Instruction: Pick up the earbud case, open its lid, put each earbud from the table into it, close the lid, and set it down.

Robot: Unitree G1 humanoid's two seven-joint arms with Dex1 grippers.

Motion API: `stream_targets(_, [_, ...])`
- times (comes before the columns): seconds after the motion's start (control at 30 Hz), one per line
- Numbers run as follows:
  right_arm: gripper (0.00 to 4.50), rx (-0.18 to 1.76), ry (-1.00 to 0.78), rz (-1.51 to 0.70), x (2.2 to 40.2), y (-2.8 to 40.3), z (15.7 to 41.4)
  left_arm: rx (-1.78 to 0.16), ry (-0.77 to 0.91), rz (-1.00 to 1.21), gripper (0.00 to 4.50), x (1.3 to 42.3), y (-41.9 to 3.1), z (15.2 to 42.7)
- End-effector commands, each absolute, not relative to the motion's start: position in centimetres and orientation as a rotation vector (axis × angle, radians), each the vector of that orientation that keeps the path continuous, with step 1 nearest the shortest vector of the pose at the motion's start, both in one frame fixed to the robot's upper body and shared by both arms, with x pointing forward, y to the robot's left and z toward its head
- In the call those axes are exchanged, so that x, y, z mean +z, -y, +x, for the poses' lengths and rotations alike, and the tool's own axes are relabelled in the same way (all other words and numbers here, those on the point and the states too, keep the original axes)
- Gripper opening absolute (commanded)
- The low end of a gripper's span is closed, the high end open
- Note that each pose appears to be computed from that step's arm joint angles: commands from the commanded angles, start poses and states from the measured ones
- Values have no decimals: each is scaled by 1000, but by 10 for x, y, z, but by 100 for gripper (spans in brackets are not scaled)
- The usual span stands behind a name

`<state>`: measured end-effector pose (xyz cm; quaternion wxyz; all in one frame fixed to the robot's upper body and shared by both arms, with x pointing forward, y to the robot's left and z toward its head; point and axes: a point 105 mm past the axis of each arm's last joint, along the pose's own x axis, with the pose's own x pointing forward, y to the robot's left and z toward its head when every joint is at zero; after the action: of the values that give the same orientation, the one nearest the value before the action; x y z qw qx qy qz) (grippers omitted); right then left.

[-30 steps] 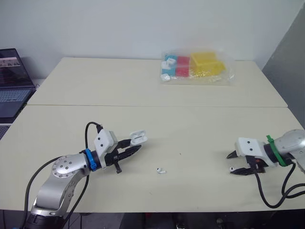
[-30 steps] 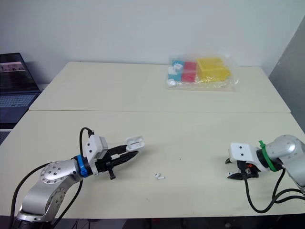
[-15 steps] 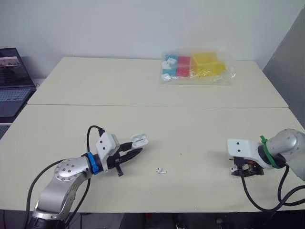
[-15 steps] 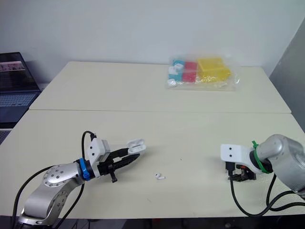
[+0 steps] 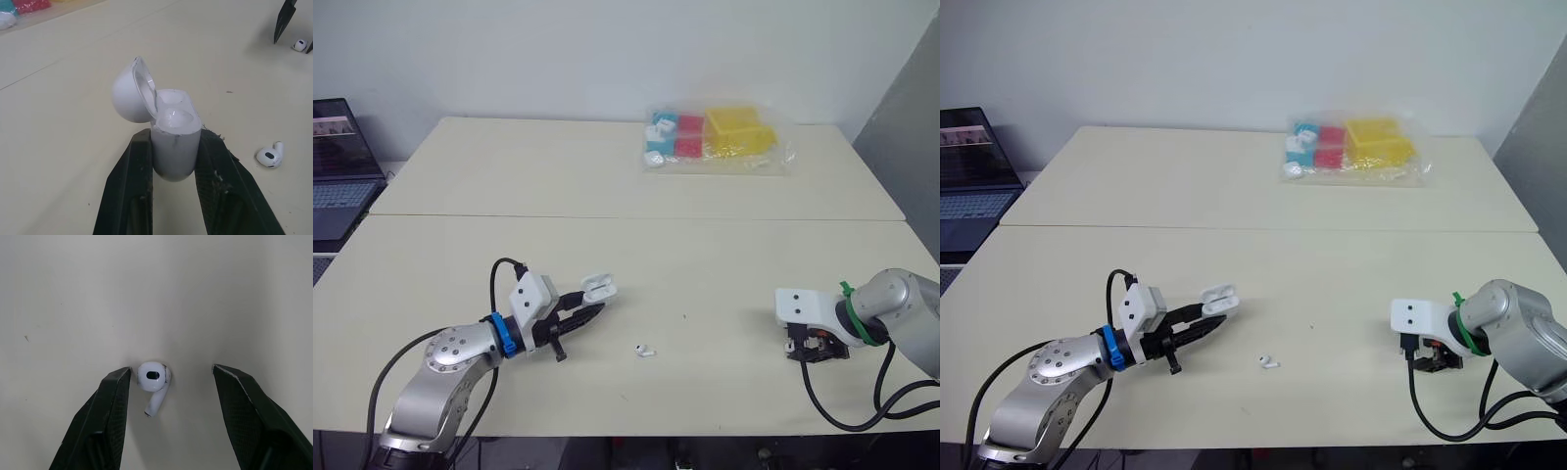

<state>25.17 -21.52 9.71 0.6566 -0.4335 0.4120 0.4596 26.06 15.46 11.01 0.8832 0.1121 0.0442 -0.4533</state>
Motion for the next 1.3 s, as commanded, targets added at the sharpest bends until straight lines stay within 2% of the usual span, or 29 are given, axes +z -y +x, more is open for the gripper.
stream_targets(0.03, [236,1025,-922,-1001,100,217,255,-955,-38,258,79,122,-150,259])
stream_targets(0.1, [183,1025,-922,-1008,100,217,255,-956,-37,258,79,122,-150,260])
stream_targets(0.23, [44,1030,-913,-1014,100,217,255,-956,-36,257,79,121,-149,260])
stream_targets(0.4, [42,1042,-868,-1009,108,213,258,-962,-28,258,79,122,-147,263])
stream_targets(0.67, [42,1176,-567,-868,156,173,260,-1024,-1,212,79,132,-136,264])
stream_targets(0.77, [42,1246,-368,-758,179,144,259,-1037,19,189,79,138,-131,268])
stream_targets(0.83, [42,1285,-177,-607,201,118,257,-1060,47,172,79,145,-123,269])
stream_targets(1.0, [42,1300,183,-385,234,80,257,-1122,78,146,79,155,-107,270])
stream_targets(1.3, [42,1185,345,-183,240,41,276,-1141,142,86,79,172,-90,278])
